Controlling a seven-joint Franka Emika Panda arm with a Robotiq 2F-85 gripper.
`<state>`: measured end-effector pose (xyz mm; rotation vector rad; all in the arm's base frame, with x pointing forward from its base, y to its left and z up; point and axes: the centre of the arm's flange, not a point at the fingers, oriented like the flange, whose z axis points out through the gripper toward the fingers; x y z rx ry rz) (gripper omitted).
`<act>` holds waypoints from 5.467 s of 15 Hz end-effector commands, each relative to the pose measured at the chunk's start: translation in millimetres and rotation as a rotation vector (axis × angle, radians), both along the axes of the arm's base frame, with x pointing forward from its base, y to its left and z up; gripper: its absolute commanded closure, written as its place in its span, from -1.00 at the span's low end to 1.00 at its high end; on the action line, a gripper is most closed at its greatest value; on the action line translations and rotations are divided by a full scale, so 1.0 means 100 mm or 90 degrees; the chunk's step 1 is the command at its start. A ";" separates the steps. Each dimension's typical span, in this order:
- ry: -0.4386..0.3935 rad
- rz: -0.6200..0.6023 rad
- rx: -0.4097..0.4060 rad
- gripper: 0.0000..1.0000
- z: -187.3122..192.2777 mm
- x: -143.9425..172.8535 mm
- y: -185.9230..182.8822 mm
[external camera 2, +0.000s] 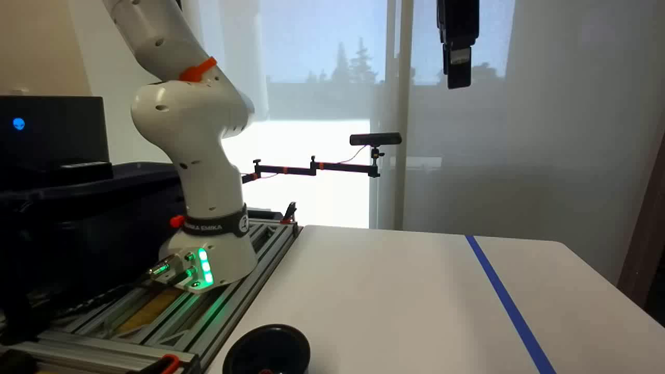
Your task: Remove the marker from the cup and put it on the table inside the blue border
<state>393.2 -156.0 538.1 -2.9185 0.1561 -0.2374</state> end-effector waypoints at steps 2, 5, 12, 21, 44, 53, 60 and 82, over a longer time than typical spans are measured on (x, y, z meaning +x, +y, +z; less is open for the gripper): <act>-0.001 0.000 0.000 -1.00 0.01 0.00 0.00; -0.002 0.000 -0.001 -1.00 0.01 0.00 0.00; 0.084 -0.124 -0.064 -1.00 -0.34 0.24 -0.20; 0.302 -0.322 -0.116 -1.00 -1.10 0.04 -0.95; 0.382 -0.320 -0.074 -1.00 -2.18 -0.69 -1.59; 0.380 -0.338 -0.061 -1.00 -2.61 -0.93 -1.58; 0.369 -0.361 -0.051 -1.00 -2.80 -0.98 -1.48; 0.396 -0.403 -0.049 0.21 -3.09 -1.09 -1.56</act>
